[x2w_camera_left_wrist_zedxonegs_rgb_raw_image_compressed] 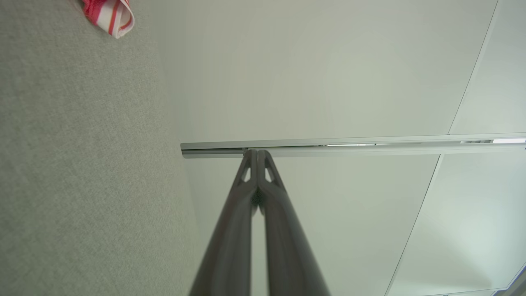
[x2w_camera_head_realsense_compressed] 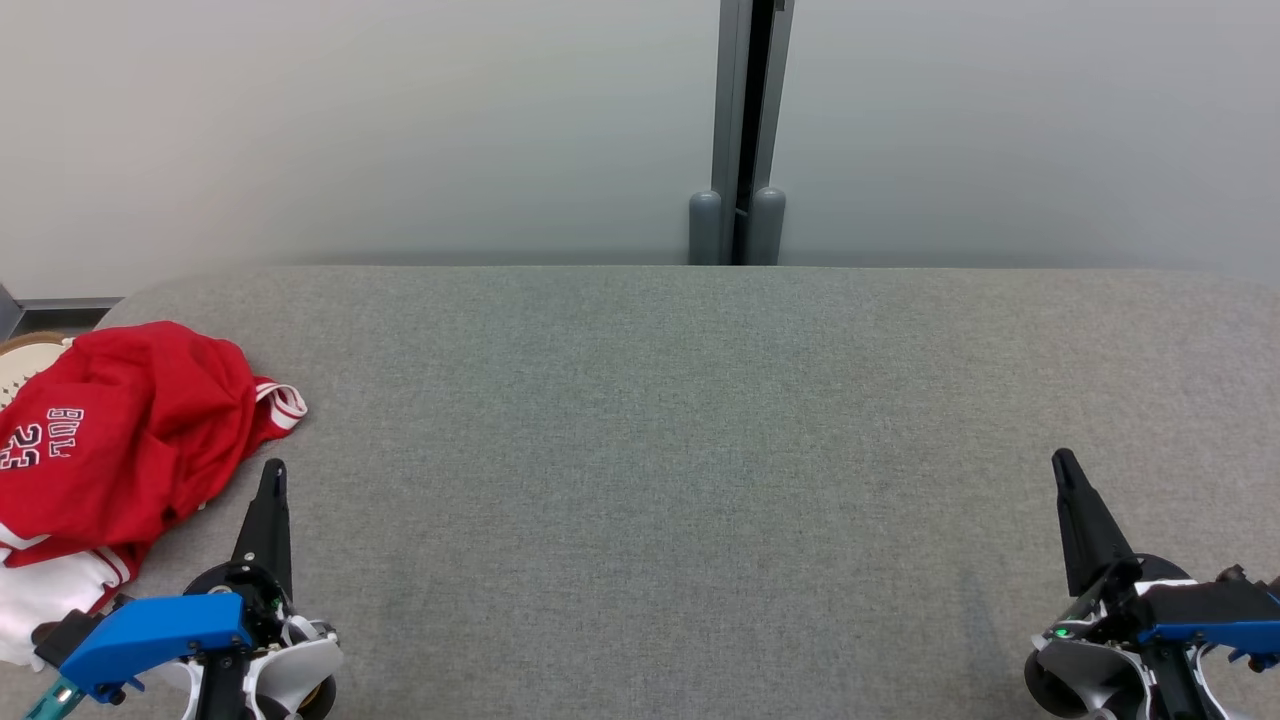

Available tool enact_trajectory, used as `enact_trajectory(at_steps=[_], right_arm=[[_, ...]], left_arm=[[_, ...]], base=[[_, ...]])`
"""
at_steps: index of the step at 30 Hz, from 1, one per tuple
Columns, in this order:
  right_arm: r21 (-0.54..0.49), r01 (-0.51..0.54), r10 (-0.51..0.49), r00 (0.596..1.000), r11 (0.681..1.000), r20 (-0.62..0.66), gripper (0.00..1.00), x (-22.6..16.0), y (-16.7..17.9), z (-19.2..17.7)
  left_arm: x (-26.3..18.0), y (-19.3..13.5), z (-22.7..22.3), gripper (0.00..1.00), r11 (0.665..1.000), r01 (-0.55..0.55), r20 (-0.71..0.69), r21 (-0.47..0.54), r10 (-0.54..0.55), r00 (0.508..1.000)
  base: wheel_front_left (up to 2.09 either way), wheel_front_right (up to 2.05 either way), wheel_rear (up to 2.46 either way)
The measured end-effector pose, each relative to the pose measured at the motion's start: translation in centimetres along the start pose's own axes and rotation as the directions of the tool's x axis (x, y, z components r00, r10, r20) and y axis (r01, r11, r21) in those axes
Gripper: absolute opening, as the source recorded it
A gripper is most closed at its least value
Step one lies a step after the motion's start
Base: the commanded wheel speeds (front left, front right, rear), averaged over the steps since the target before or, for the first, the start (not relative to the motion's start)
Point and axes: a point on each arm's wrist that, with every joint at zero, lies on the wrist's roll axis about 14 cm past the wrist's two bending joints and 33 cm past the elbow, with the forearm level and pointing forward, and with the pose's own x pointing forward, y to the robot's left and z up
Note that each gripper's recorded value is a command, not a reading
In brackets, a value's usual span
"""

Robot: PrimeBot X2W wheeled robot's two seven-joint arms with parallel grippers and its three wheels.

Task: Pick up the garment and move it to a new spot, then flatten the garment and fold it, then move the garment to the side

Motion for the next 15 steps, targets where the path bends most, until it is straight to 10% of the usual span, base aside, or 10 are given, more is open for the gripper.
enact_trajectory(at_steps=[15], right_arm=[[0.0,0.0,0.0,1.0,1.0,0.0,0.0,0.0,0.0,0.0]], left_arm=[[0.0,0.0,0.0,0.0,1.0,0.0,0.0,0.0,0.0,1.0]], base=[[0.0,0.0,0.0]])
